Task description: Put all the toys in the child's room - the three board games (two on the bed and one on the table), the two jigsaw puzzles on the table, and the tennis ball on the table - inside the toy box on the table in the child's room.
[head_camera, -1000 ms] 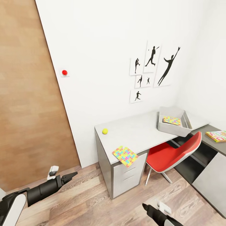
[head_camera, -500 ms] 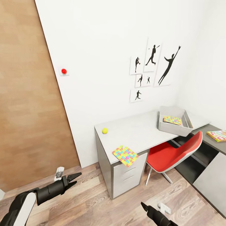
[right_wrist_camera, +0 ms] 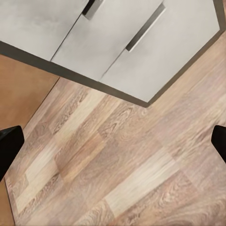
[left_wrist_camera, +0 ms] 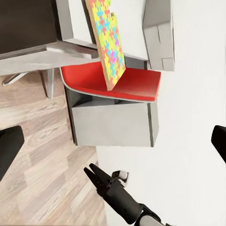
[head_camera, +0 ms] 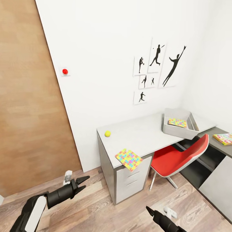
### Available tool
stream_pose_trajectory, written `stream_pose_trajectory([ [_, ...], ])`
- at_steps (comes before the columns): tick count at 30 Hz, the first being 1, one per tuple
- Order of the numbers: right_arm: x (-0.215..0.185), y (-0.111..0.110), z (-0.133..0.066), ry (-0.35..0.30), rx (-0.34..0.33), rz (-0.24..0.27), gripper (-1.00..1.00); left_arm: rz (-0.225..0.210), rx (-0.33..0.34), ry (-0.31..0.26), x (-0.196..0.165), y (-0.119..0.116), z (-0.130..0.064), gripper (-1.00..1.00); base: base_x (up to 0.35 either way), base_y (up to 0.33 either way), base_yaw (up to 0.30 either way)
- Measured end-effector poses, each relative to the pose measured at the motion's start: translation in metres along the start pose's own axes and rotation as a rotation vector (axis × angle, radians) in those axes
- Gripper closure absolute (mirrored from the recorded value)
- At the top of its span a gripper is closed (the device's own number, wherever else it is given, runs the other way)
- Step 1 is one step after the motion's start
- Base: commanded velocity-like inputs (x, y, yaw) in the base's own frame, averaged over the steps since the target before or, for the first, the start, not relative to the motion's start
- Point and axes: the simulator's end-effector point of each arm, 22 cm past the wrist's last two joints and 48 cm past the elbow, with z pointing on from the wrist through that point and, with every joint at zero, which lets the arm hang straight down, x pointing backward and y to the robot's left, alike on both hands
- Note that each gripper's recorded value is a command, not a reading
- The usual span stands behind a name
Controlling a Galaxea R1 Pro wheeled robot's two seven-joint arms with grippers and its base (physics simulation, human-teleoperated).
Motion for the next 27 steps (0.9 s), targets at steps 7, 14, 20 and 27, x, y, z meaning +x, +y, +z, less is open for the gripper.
stream_pose_trajectory([
  [7, 0.001, -0.004, 0.006, -0.002, 0.001, -0.001, -1.00, -0.032, 0.007, 0.017, 0.013, 0.008, 0.016, -1.00, 0.000, 0.000, 0.000],
  [14, 0.003, -0.008, 0.012, -0.002, 0.001, -0.001, -1.00, -0.035, 0.013, 0.023, 0.018, 0.013, 0.025, -1.00, 0.000, 0.000, 0.000],
  [20, 0.004, -0.009, 0.017, -0.006, -0.006, -0.005, -1.00, -0.031, 0.013, 0.021, 0.017, 0.019, 0.028, -1.00, 0.000, 0.000, 0.000],
  [27, -0.003, -0.009, 0.019, -0.016, -0.065, -0.019, -1.00, -0.031, 0.013, 0.020, 0.018, 0.026, 0.031, -1.00, 0.000, 0.000, 0.000],
])
